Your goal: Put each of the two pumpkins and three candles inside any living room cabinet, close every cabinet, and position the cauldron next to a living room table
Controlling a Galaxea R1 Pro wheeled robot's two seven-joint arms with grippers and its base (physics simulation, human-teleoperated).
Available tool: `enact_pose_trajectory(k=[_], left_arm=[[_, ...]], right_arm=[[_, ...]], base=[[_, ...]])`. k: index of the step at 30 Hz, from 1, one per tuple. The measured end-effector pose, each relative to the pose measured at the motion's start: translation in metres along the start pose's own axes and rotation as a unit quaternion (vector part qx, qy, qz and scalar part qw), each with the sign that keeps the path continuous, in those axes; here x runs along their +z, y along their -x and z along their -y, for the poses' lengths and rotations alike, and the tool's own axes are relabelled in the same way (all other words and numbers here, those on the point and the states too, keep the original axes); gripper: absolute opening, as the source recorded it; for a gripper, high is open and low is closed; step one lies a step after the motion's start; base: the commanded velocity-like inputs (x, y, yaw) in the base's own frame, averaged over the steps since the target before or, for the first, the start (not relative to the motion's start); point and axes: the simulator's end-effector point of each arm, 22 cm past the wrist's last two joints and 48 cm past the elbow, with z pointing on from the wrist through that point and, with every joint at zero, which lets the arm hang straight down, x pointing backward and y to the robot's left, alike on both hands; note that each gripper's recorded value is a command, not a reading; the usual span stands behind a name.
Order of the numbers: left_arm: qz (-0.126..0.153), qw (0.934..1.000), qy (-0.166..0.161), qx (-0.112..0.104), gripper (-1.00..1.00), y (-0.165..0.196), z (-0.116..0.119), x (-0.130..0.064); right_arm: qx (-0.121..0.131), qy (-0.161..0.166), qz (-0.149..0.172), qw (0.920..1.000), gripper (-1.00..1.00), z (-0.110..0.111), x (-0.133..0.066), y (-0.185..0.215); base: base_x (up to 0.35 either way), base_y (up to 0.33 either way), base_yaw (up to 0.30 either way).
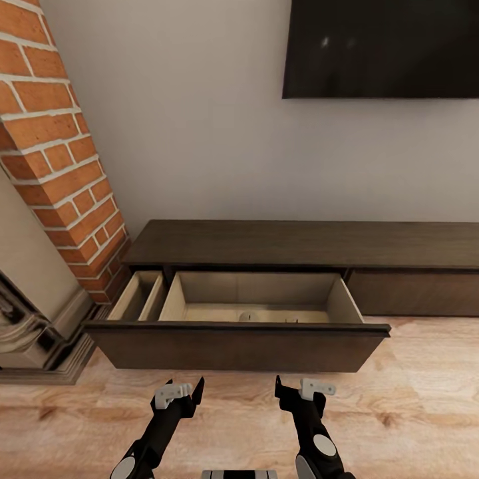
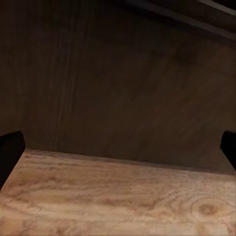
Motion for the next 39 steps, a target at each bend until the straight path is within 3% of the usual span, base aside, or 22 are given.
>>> enact_pose_trajectory(k=[13,39], left_arm=[[-0.023,0.9997,0.007,-0.005,1.0,-0.023,-0.007,0.004],[-0.021,0.9998,0.005,-0.004,1.0,-0.022,-0.006,0.004]], right_arm=[[-0.002,-0.004,-0.024,0.9997,1.0,0.003,0.008,-0.024],[-0.002,-0.005,-0.024,0.9997,1.0,0.004,0.008,-0.023]], base=[[0.002,0.0,0.0],[0.078,0.0,0.0]])
